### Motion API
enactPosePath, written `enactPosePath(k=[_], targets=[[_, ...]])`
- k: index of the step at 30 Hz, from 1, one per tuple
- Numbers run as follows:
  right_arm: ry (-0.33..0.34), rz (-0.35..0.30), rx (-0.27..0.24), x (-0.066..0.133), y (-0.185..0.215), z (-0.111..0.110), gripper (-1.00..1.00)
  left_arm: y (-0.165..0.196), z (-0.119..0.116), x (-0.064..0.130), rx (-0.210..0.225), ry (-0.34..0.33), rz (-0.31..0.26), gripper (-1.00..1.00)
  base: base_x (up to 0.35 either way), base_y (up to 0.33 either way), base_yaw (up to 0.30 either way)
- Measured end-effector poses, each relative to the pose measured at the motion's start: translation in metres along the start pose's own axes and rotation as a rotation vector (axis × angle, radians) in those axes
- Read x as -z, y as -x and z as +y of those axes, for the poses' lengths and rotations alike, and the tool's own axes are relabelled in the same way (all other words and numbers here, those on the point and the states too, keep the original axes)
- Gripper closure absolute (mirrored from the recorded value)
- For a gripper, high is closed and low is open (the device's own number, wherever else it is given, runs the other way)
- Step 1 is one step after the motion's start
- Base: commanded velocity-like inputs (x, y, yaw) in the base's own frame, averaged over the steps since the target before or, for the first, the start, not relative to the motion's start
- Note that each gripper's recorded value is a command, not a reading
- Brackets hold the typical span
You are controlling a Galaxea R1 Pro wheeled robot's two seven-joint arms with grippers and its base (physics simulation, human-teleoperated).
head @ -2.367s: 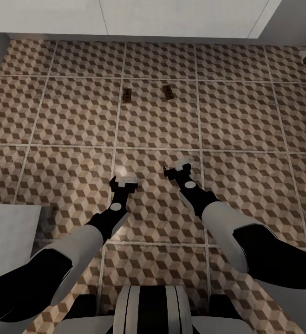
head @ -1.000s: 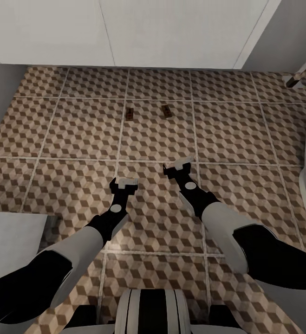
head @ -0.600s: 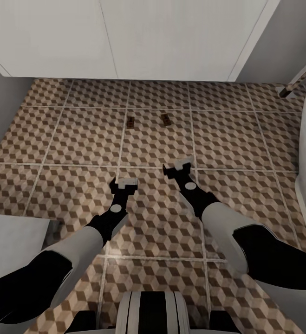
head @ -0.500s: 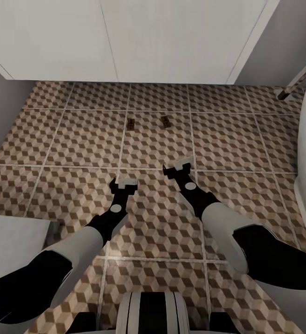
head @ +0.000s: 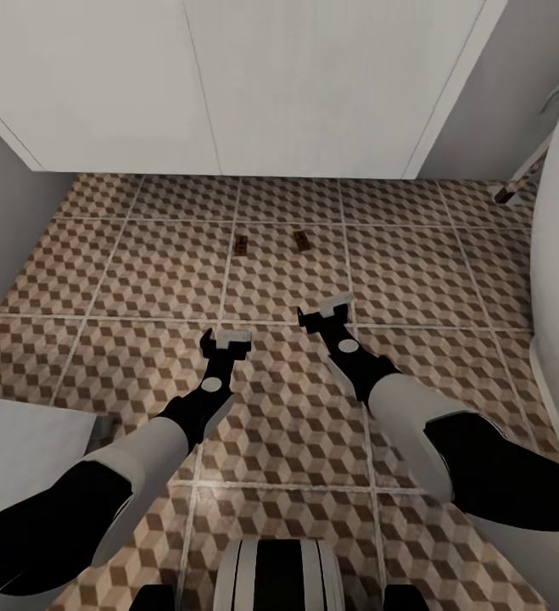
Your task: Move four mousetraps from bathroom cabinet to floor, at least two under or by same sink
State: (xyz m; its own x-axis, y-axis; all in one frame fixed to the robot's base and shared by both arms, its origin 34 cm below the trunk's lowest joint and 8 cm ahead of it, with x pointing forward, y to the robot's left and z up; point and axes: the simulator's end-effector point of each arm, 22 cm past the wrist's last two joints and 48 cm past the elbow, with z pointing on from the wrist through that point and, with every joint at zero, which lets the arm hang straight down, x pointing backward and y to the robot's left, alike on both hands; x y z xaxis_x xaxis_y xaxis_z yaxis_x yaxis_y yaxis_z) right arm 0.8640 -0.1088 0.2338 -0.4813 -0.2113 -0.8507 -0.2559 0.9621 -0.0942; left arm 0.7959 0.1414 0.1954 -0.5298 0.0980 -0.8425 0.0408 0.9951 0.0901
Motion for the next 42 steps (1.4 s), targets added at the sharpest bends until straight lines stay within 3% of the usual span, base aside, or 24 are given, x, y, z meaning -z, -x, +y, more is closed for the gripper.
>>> enactPosePath(k=[25, 42], targets=[[-0.014, -0.008, 0.022, 0.033, 0.028, -0.010, -1.00, 0.023, 0.011, 0.031, -0.021, 0.014, -0.005, -1.00, 0.000, 0.000, 0.000], [-0.032, -0.065, 0.024, 0.069, 0.047, -0.019, -1.00, 0.029, 0.017, 0.065, -0.028, 0.020, -0.007, -1.00, 0.000, 0.000, 0.000]])
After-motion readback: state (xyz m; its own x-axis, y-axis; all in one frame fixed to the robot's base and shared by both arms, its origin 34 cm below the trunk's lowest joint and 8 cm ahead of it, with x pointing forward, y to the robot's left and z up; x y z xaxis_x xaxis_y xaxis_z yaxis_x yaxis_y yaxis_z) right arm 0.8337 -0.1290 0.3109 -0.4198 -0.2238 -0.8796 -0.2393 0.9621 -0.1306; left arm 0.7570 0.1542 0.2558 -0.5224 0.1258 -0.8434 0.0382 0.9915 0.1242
